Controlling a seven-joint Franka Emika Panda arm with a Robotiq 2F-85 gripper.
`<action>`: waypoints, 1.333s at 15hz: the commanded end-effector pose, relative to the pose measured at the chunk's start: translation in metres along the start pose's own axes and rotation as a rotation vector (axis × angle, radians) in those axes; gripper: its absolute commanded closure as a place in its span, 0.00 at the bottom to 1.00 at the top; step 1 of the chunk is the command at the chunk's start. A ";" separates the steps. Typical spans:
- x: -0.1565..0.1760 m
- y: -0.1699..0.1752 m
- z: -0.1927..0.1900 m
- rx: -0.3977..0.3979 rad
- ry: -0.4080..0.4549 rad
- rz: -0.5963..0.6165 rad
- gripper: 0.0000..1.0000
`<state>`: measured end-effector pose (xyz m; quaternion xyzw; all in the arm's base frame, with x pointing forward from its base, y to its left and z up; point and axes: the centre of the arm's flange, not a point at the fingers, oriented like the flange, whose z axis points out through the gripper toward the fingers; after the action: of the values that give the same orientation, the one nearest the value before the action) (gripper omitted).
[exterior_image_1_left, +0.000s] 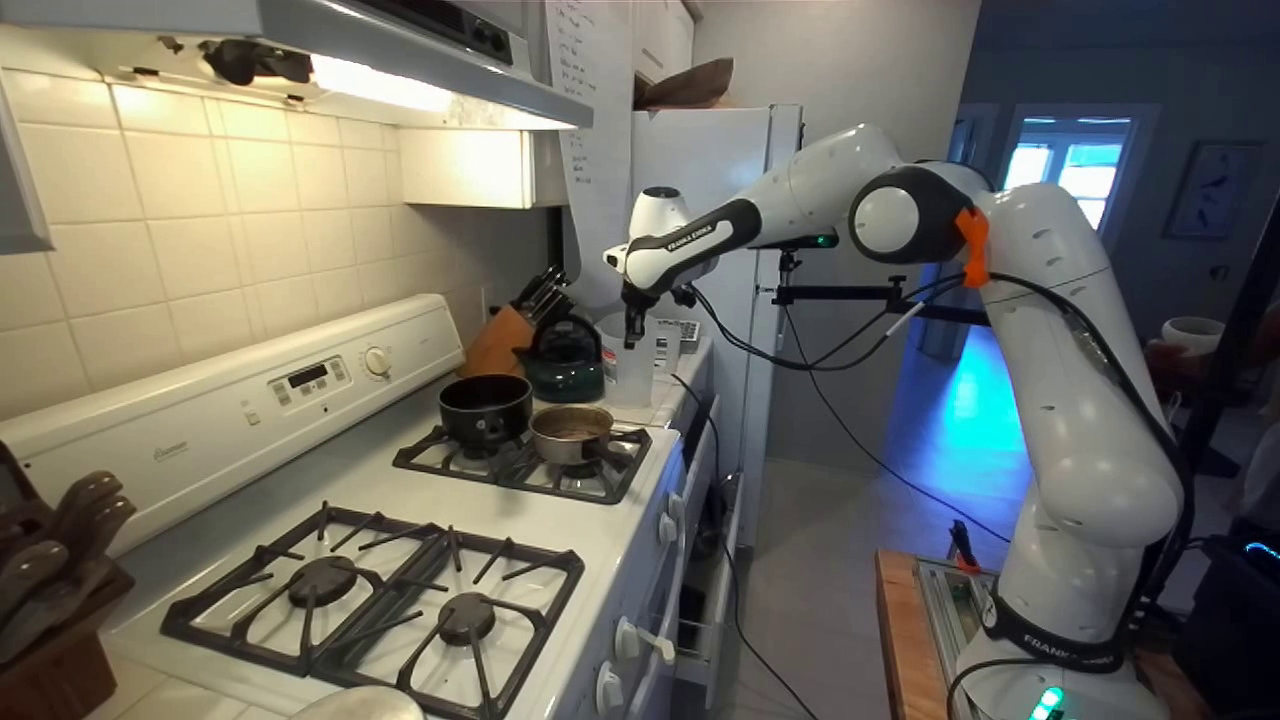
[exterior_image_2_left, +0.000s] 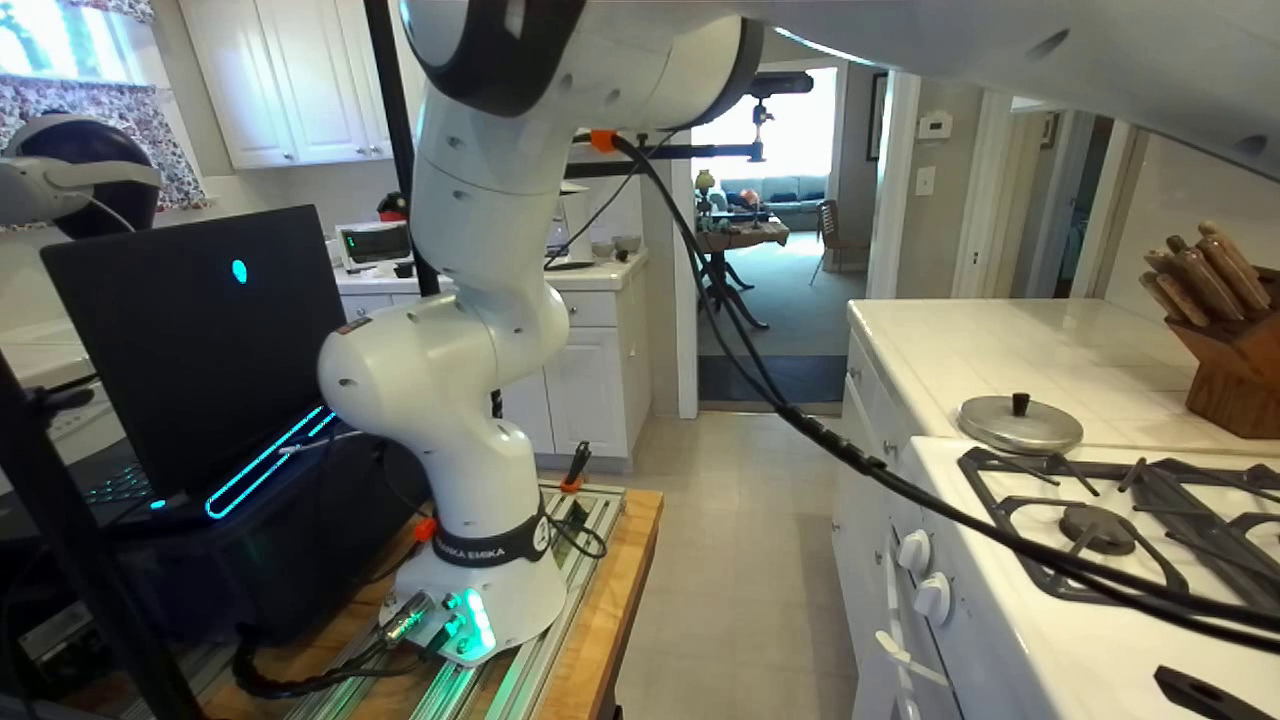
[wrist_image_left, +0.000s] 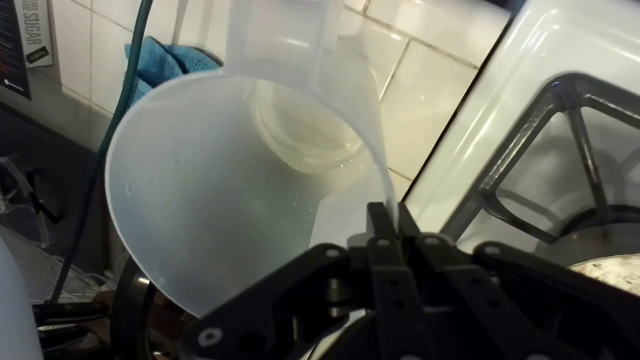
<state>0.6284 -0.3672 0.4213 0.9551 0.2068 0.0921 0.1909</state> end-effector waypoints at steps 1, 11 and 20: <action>0.005 0.011 -0.004 0.013 0.013 0.011 0.99; 0.014 0.001 -0.034 0.048 -0.036 0.063 0.99; 0.026 -0.020 -0.066 0.074 -0.042 0.026 0.99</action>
<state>0.6361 -0.3335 0.4559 0.9659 0.1888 0.0717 0.1623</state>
